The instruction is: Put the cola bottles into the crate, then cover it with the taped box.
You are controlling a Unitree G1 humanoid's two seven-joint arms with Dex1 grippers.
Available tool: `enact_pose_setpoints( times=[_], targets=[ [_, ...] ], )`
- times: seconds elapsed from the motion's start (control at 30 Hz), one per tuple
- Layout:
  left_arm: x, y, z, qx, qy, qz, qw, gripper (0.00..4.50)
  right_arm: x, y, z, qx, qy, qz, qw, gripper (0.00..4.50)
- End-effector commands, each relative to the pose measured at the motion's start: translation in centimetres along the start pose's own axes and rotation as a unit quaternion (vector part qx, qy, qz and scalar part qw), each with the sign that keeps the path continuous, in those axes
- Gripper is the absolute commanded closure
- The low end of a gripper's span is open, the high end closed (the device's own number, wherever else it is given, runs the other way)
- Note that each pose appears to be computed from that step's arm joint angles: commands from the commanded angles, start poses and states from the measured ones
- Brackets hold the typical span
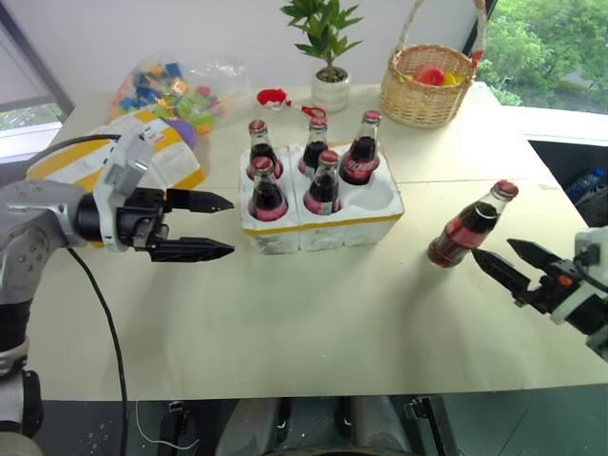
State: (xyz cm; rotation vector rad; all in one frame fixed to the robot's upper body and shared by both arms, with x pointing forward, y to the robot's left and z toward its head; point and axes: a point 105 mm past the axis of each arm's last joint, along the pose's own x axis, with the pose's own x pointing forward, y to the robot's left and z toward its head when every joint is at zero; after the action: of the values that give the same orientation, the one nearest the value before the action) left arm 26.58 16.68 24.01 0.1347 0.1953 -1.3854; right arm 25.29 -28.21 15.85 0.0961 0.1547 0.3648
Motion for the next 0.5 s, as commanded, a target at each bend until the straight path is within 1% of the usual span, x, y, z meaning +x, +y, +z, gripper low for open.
enact_pose_setpoints(
  times=[0.03,0.27,0.5],
  targets=[
    [0.1,-0.5,1.2,0.021,-0.01,-0.005,1.0,0.03,0.8,-0.4,0.5,-0.009,-0.012,0.0,1.0,0.0],
    [0.3,-0.8,1.1,0.019,-0.007,-0.004,1.0,0.03,3.3,-0.2,0.2,0.004,-0.021,0.025,0.999,0.0],
    [0.7,-1.1,0.8,0.018,-0.006,-0.008,1.0,0.03,5.7,-0.7,0.1,0.019,-0.03,0.03,0.999,0.0]
  ],
)
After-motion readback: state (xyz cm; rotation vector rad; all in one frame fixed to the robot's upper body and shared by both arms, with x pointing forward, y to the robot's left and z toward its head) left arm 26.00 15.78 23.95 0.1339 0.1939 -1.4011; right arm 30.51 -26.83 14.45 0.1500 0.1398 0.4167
